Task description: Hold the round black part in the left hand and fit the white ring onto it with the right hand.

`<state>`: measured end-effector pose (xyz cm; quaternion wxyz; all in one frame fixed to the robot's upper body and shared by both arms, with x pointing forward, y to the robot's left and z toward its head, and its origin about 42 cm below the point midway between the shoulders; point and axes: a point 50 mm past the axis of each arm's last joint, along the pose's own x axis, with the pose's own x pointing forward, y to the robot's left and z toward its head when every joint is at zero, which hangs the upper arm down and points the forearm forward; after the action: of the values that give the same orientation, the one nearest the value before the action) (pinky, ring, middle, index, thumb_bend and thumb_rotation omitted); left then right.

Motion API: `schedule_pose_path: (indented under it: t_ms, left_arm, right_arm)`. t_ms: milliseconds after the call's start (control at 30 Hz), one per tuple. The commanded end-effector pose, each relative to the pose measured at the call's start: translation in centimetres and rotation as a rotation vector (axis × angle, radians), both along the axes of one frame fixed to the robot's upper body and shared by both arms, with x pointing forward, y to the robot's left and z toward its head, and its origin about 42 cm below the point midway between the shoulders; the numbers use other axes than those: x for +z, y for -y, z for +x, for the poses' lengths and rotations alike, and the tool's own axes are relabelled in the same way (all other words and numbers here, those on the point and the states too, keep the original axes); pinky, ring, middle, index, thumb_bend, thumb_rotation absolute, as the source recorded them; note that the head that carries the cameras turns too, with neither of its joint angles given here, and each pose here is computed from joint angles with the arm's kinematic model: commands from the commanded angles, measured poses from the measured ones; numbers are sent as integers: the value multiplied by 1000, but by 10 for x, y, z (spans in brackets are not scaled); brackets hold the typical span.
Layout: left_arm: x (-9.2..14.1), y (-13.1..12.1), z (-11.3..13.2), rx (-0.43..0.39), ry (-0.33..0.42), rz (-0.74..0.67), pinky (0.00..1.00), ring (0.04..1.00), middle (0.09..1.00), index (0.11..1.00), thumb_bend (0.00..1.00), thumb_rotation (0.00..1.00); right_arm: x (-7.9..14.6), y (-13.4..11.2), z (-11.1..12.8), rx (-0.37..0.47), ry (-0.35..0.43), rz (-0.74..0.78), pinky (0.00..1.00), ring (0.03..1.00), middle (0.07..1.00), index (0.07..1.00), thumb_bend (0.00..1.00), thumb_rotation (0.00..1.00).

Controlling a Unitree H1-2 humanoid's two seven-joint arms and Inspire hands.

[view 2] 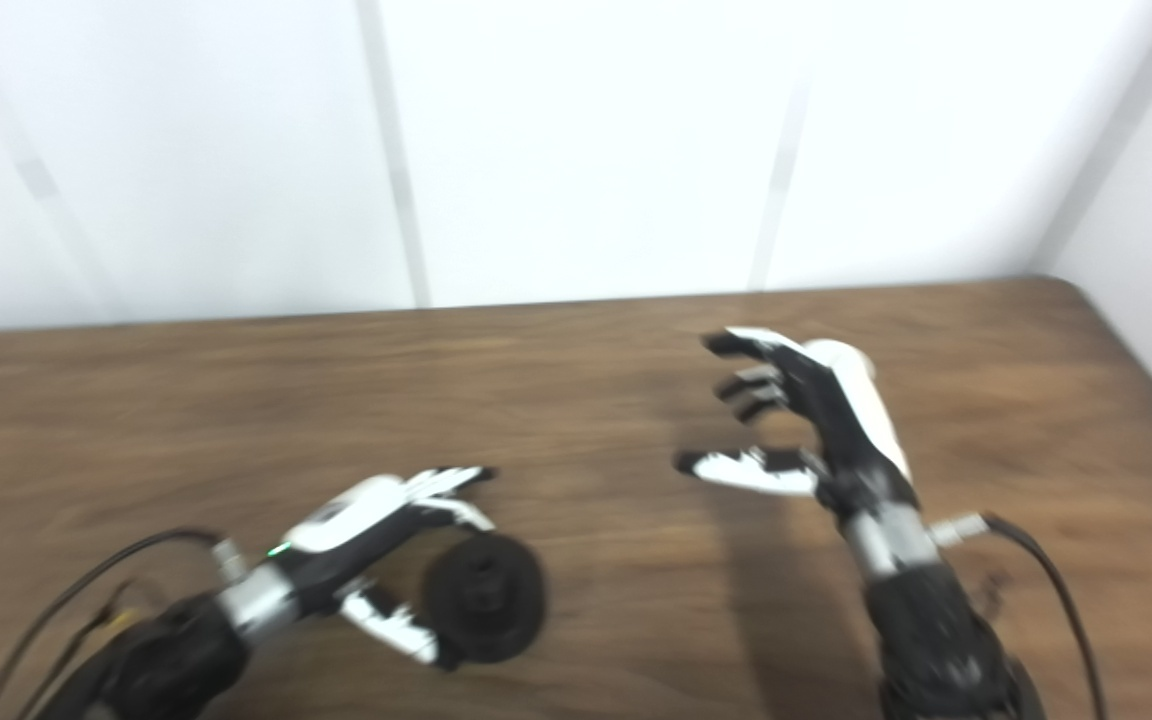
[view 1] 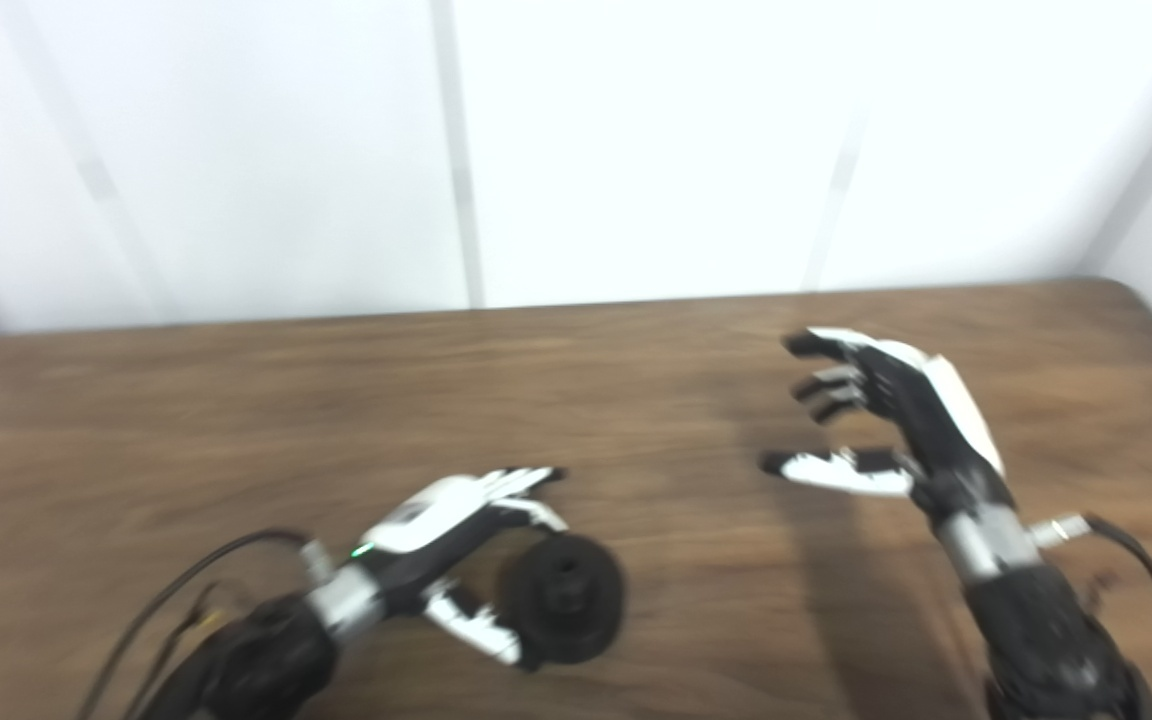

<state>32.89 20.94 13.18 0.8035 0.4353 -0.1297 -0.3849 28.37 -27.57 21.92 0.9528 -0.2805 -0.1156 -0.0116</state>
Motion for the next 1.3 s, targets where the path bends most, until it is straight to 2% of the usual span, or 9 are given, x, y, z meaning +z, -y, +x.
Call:
schedule_pose_path:
  t_ms: [0, 133, 267, 633, 800, 933, 1100, 1167, 1267]
  left_arm:
    - [-7, -13, -2, -15, -33, 48, 988, 1000, 994, 493, 519, 78]
    - [-8, -15, -1, -19, -41, 35, 954, 1000, 991, 492, 520, 76]
    - [-8, -18, 0, -22, -47, 48, 946, 1000, 996, 492, 520, 76]
    - [-12, -32, -2, -19, -61, 50, 936, 1000, 998, 492, 520, 74]
    - [-13, -33, -2, -25, -56, 51, 945, 1000, 999, 492, 520, 75]
    - [-15, -33, -2, -29, -52, 52, 931, 1000, 1000, 492, 520, 75]
    - [-14, -33, -3, -30, -56, 73, 954, 1000, 1000, 492, 520, 76]
    - [-14, -33, -3, -30, -61, 84, 972, 1000, 1000, 493, 520, 76]
    - [-15, -34, -4, -29, -70, 94, 991, 1000, 1000, 493, 520, 76]
  right_arm:
    - [31, 11, 7, -4, 101, -76, 498, 623, 787, 745, 672, 131]
    - [50, 27, 18, -35, 129, -184, 494, 625, 776, 746, 663, 151]
    - [65, 42, 27, -54, 137, -258, 506, 636, 773, 750, 664, 114]
    - [100, 86, 66, -146, 38, -508, 556, 681, 786, 731, 687, 48]
    - [105, 99, 80, -187, 4, -607, 608, 734, 799, 731, 688, 111]
    - [108, 106, 92, -194, -47, -664, 586, 740, 808, 743, 691, 180]
    - [114, 112, 107, -100, -169, -717, 612, 810, 862, 783, 724, 328]
    - [116, 113, 113, -54, -236, -763, 651, 862, 905, 808, 791, 403]
    - [116, 114, 122, -26, -299, -803, 646, 858, 916, 814, 884, 430]
